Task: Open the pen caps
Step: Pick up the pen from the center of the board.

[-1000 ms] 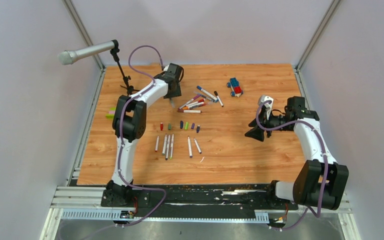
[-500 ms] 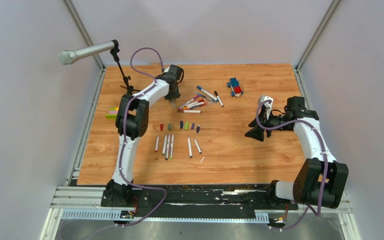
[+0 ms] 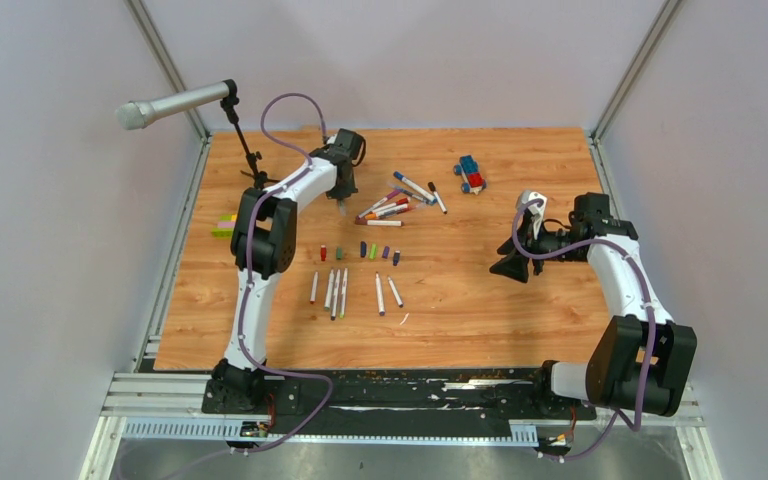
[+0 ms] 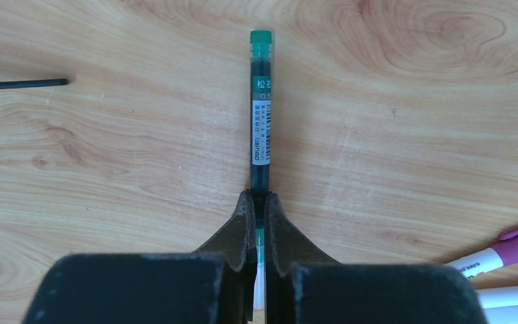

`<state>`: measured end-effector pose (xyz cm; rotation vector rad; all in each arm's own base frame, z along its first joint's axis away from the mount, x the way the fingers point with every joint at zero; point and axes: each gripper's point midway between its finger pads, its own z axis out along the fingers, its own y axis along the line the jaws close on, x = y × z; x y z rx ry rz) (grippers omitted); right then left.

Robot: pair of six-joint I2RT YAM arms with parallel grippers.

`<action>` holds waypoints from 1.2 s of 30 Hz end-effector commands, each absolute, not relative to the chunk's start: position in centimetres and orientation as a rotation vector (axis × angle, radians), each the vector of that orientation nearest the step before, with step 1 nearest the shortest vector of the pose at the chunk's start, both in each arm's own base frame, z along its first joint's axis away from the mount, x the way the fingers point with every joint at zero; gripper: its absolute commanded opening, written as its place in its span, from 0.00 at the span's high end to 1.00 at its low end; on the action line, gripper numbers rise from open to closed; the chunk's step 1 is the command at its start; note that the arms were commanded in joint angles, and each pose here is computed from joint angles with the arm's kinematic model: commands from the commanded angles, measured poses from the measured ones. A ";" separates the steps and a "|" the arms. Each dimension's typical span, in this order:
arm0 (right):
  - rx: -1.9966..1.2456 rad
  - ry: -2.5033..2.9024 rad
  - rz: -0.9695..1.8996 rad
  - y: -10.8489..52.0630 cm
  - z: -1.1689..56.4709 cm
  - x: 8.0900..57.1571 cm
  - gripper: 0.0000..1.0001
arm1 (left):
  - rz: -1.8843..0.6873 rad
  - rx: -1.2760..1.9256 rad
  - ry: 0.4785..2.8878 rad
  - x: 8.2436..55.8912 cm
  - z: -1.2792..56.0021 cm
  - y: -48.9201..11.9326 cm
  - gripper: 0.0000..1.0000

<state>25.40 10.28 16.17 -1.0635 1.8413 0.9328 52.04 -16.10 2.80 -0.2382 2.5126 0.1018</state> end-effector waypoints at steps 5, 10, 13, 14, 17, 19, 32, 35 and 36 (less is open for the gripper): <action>-1.062 1.782 0.949 10.6 16.9 25.8 0.42 | 0.013 -0.100 2.316 54.0 13.1 -16.1 1.00; -1.114 1.728 0.959 11.0 16.9 25.2 0.42 | -0.207 0.067 2.208 52.7 18.7 -18.8 1.00; -1.255 1.604 0.915 11.4 17.3 24.1 0.42 | -0.402 0.191 2.165 49.9 20.6 -21.0 1.00; -1.292 1.559 0.905 11.5 17.8 23.7 0.42 | -0.473 0.228 2.146 48.7 21.2 -21.7 1.00; -1.388 1.407 0.883 12.2 19.3 22.3 0.35 | -0.731 0.315 2.105 44.5 22.0 -24.2 1.00; -1.402 1.322 0.872 12.7 20.4 22.3 0.31 | -0.925 0.337 2.085 41.6 22.2 -25.9 1.00; -1.894 1.027 0.680 17.4 20.5 22.6 0.24 | -1.545 0.507 2.177 26.3 18.1 -35.4 1.00; -1.993 0.967 0.659 18.6 20.0 22.8 0.26 | -1.605 0.518 2.202 24.4 17.1 -36.7 1.00; -2.031 0.949 0.644 18.9 19.6 22.9 0.27 | -1.617 0.532 2.216 23.9 16.8 -37.1 1.00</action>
